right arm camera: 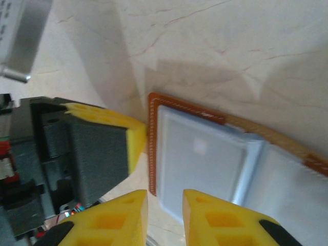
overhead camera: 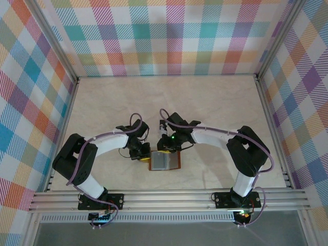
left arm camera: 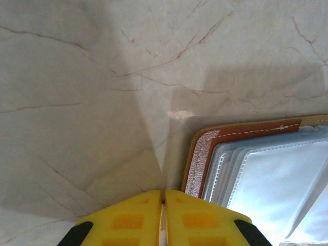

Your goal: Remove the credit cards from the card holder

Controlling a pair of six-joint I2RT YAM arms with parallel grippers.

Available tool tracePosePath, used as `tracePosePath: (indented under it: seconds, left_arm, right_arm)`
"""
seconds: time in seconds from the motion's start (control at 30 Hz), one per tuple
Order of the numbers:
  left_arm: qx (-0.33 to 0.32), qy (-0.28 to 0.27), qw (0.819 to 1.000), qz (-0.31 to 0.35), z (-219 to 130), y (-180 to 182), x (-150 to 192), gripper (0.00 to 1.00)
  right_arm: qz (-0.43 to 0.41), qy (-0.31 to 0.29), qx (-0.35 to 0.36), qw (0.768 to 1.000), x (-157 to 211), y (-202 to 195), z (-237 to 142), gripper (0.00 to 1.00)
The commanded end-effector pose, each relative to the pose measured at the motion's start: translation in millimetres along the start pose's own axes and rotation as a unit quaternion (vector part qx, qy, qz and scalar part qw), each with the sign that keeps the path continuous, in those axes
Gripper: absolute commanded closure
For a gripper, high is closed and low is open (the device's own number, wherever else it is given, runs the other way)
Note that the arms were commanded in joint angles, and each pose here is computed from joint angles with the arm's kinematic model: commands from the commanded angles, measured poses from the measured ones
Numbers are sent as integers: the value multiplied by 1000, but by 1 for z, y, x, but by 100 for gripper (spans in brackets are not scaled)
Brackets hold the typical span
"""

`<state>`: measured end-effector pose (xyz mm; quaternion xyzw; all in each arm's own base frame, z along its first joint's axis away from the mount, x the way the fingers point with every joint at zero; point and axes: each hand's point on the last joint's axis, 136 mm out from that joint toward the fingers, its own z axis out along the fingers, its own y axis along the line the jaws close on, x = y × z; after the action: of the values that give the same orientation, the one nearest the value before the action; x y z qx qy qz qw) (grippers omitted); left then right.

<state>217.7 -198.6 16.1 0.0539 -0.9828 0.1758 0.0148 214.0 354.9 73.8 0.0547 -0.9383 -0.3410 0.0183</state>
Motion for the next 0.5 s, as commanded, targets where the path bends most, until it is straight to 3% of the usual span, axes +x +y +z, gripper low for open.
tracePosePath:
  seconds: [0.0,0.47]
  left_arm:
    - [-5,15,1000,4,8,8,9,89]
    - [-5,15,1000,1,7,14,16,89]
  right_arm:
    - [14,13,-24,1000,5,14,10,75]
    - [33,44,-1,998,16,10,47,86]
